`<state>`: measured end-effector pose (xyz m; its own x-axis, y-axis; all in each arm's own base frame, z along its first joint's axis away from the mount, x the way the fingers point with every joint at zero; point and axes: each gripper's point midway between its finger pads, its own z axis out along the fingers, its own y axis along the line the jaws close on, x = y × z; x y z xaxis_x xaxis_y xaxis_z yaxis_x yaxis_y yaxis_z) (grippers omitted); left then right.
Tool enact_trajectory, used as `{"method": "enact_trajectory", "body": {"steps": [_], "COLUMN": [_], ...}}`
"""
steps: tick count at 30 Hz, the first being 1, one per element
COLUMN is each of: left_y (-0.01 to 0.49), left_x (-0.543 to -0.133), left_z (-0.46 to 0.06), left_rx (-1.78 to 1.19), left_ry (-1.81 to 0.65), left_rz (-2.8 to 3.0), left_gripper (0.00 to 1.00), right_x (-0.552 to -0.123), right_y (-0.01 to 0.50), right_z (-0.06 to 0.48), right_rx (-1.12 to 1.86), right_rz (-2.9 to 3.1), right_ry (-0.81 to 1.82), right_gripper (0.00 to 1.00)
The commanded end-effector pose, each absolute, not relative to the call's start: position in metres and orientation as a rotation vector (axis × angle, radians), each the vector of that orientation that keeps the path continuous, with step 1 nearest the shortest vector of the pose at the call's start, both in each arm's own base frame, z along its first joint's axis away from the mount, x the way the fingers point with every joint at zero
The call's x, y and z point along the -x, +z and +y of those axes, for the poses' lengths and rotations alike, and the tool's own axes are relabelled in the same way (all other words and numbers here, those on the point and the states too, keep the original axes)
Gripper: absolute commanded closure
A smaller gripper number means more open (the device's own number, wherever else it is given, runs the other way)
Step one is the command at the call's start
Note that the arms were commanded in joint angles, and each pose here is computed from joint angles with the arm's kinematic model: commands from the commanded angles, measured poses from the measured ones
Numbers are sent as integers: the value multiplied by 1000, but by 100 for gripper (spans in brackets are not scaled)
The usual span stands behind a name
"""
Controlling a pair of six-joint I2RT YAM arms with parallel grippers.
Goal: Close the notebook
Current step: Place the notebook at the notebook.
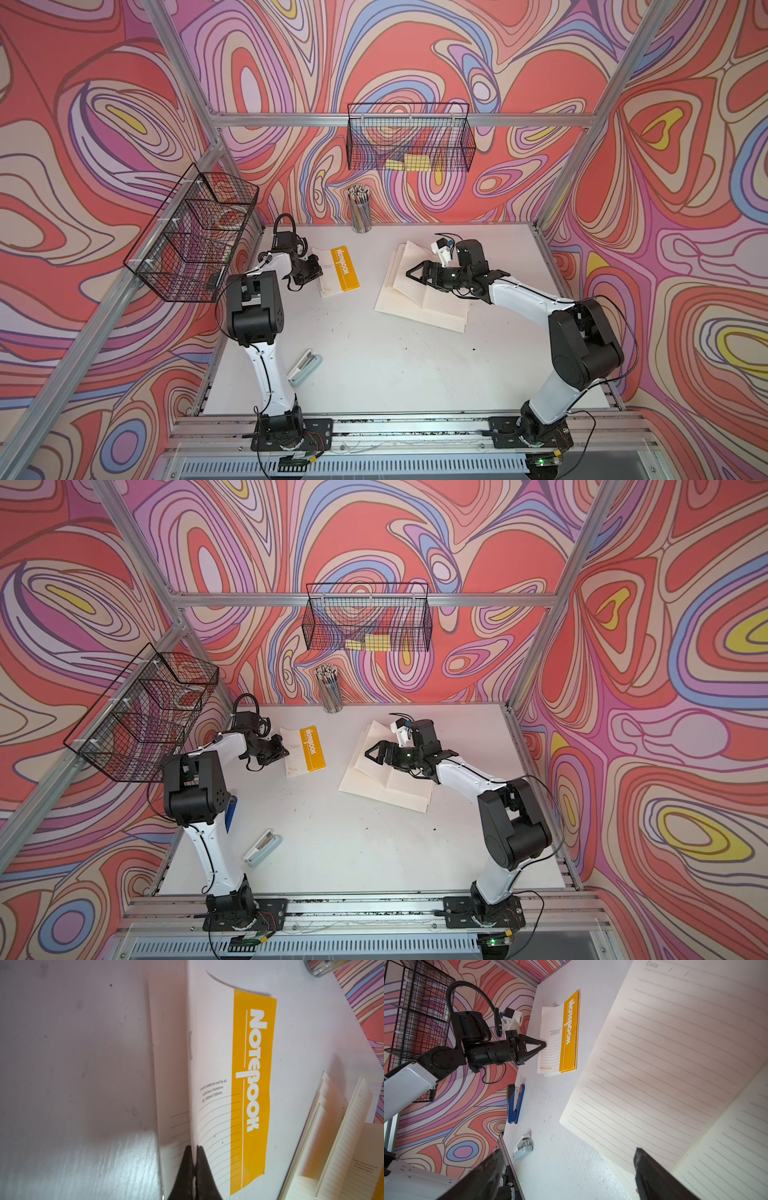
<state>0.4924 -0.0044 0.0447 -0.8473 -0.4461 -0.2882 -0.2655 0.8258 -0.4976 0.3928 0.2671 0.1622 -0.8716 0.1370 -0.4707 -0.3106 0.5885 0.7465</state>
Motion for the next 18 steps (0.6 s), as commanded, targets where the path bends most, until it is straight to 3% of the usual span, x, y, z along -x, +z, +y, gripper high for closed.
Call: {"method": "enact_trajectory", "body": {"steps": [1,18], "left_y": [43,51], "left_x": [-490,-486], "left_z": [-2,-9], "left_rx": [526,524], "left_ry": [-628,-665], "left_rz": [2631,2614], "left_gripper": [100,100], "right_x": [-398,-397], "right_y": [166,162], "right_z": [267,266], "right_rx": [136,127], "right_rz": [2314,2315], "right_ry": [1228,1234], "right_gripper": [2,2]}}
